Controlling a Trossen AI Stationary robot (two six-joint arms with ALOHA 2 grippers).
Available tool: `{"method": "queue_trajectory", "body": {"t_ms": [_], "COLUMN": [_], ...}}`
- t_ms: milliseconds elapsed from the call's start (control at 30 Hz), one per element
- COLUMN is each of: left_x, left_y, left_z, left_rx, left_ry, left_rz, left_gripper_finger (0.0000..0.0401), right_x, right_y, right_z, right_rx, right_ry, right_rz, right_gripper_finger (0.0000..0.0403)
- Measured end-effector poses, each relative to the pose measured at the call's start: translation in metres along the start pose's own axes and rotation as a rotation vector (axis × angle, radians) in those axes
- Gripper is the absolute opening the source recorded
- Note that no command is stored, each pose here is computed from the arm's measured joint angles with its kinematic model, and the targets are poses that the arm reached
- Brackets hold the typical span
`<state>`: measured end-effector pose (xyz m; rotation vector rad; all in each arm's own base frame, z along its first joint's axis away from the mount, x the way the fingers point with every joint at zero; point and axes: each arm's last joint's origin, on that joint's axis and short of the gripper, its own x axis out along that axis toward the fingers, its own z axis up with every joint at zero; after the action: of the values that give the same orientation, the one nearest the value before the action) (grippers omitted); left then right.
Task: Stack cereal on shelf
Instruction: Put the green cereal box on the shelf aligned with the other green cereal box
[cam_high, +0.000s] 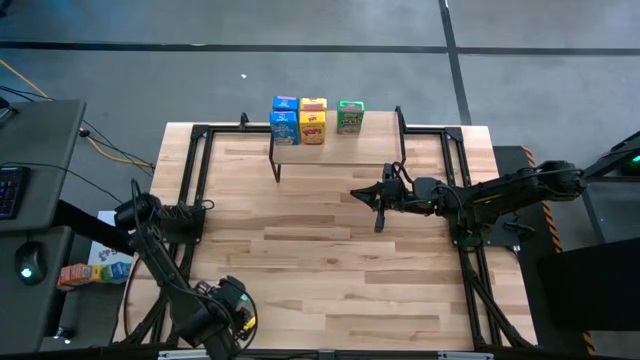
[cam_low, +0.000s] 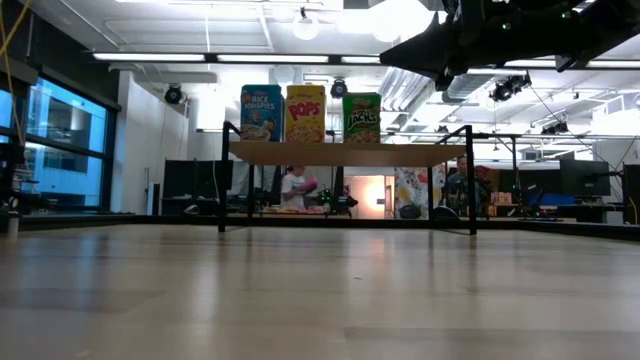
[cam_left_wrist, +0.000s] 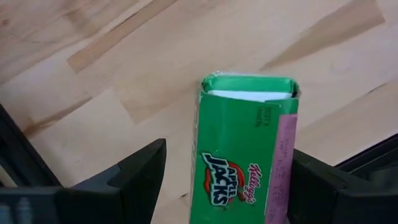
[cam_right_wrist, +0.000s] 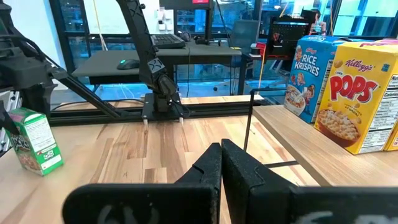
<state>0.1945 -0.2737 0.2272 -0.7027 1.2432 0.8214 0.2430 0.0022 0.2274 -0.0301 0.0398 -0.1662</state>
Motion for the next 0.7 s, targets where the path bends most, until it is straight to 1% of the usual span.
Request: {"method": "queue_trajectory", "body": {"t_ms": [133,233,500,600,700], "left_x": [0.000,0.000,-0.001,-0.006,-0.015], "left_y": [0.000,0.001,0.001,0.002,0.004], "left_z": [-0.001,-0.002,0.000,0.005,0.012], "left_rx": [0.021,0.030,0.082,0.117,0.168], "left_ry": [0.040,0.064,0.073,0.045,-0.018], "left_rz": [0.017,0.027,0.025,-0.003,-0.053], "left_gripper_finger": [0.0245,0.0216,0.0138,0.0120,0.0112], "right_x": [0.000,0.000,0.000,0.000,0.000], "right_y": [0.000,0.000,0.000,0.000,0.002], "right_z": [0.000,0.000,0.000,0.000,0.000], "right_rx": [0.000,0.000,0.000,0.025,0.053], "right_ry": [0.000,0.000,0.000,0.000,0.000], "right_rz": [0.000,0.000,0.000,0.010,0.056], "right_gripper_finger": [0.0000,0.0000,0.0000,0.0000,0.0000]}}
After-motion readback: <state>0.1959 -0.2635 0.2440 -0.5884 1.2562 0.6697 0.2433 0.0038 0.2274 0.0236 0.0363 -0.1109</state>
